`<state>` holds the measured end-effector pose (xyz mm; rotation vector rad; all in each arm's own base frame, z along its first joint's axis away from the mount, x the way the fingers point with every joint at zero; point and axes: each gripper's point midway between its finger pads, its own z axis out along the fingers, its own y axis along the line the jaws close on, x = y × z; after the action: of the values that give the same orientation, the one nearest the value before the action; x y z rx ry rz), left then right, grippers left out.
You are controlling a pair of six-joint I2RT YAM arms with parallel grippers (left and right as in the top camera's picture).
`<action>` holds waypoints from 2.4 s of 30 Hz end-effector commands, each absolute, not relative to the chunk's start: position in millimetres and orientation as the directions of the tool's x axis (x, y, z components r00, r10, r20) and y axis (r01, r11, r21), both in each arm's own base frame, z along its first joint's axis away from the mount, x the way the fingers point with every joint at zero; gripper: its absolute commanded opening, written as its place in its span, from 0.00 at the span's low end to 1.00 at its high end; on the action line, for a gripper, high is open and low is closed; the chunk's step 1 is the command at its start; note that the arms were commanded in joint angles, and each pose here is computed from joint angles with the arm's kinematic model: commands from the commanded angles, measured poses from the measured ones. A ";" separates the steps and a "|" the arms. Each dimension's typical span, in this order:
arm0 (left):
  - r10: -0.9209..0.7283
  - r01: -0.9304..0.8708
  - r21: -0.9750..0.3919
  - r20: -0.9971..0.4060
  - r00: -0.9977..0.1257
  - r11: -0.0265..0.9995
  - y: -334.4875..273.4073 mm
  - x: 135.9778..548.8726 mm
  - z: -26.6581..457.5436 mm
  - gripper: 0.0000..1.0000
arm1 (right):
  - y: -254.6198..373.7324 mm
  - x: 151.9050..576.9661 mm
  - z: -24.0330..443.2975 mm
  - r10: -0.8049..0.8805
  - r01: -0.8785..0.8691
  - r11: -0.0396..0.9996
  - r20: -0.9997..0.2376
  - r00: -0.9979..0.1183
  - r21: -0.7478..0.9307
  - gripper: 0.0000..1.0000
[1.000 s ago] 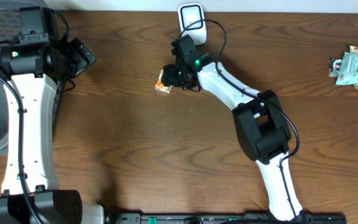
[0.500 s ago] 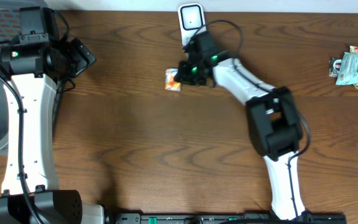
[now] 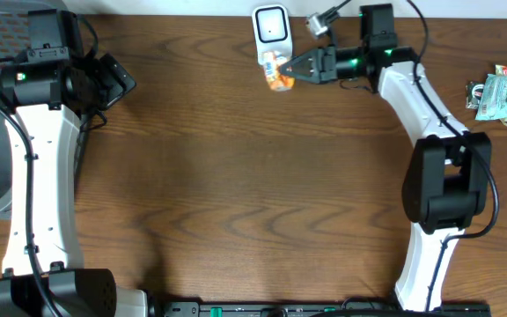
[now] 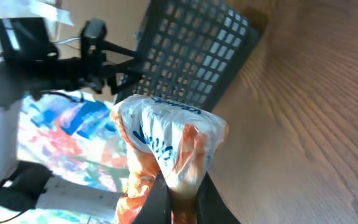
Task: Scan the item barcode
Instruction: 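Lift the orange Kleenex pack with the right gripper to the scanner face, then carry the orange Kleenex pack right and release it on the pile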
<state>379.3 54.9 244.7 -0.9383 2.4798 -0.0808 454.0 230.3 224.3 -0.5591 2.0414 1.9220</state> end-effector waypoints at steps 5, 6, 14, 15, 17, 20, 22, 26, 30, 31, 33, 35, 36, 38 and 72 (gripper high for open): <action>-0.642 -0.615 -0.220 -0.425 -0.638 0.757 57.1 377.8 247.4 0.98 | 202.5 456.3 238.5 -0.055 -0.513 -0.026 -0.513 -0.857 0.858 0.01; -0.642 -0.615 -0.220 -0.425 -0.638 0.757 57.1 377.8 247.4 0.98 | 202.3 456.5 238.4 -0.055 -0.513 -0.025 -0.514 -0.856 0.858 0.01; -0.642 -0.615 -0.220 -0.425 -0.638 0.757 57.1 377.8 247.4 0.98 | 215.7 457.5 230.3 -0.066 -0.516 0.021 -0.513 -0.856 0.857 0.01; -0.642 -0.615 -0.220 -0.425 -0.638 0.757 57.1 377.8 247.4 0.98 | 216.3 463.5 220.3 -0.056 -0.499 0.089 -0.496 -0.866 0.862 0.01; -0.642 -0.615 -0.220 -0.425 -0.638 0.757 57.1 377.8 247.4 0.98 | 215.7 479.2 181.9 -0.025 -0.417 0.327 -0.433 -0.901 0.848 0.01; -0.642 -0.615 -0.220 -0.425 -0.638 0.757 57.1 377.8 247.4 0.98 | 201.2 493.7 121.2 -0.001 -0.279 0.685 -0.382 -0.924 0.673 0.01; -0.642 -0.615 -0.220 -0.425 -0.638 0.757 57.1 377.8 247.4 0.98 | 178.7 505.5 89.8 -0.009 -0.196 0.892 -0.417 -0.909 0.408 0.01; -0.642 -0.615 -0.220 -0.425 -0.638 0.757 57.1 377.8 247.4 0.98 | 163.9 537.7 105.3 -0.168 -0.186 0.982 -0.591 -0.789 -0.032 0.01; -0.642 -0.615 -0.220 -0.425 -0.638 0.757 57.1 377.8 247.4 0.98 | 177.1 566.1 145.4 -0.294 -0.167 0.955 -0.718 -0.631 -0.244 0.01; -0.642 -0.615 -0.220 -0.425 -0.638 0.757 57.1 377.8 247.4 0.98 | 184.8 571.4 154.6 -0.322 -0.187 0.947 -0.740 -0.590 -0.263 0.01; -0.642 -0.615 -0.220 -0.425 -0.638 0.757 57.1 377.8 247.4 0.98 | 195.3 586.6 177.9 -0.350 -0.192 0.937 -0.798 -0.490 -0.293 0.01; -0.642 -0.615 -0.220 -0.425 -0.638 0.757 57.1 377.8 247.4 0.98 | 195.2 596.8 190.4 -0.340 -0.175 0.940 -0.825 -0.452 -0.291 0.01; -0.642 -0.615 -0.220 -0.425 -0.638 0.757 57.1 377.8 247.4 0.98 | 193.6 606.1 196.1 -0.349 -0.172 0.937 -0.830 -0.436 -0.304 0.01; -0.642 -0.615 -0.220 -0.425 -0.638 0.757 57.1 377.8 247.4 0.98 | 194.3 618.4 199.3 -0.384 -0.184 0.923 -0.826 -0.413 -0.337 0.01; -0.642 -0.615 -0.220 -0.425 -0.638 0.757 57.1 377.8 247.4 0.98 | 146.6 653.8 262.6 -0.643 -0.125 0.757 -0.698 -0.313 -0.641 0.01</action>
<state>379.3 54.9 244.7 -0.9383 2.4798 -0.0808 652.4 215.3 175.4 -0.9411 1.8416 -0.5206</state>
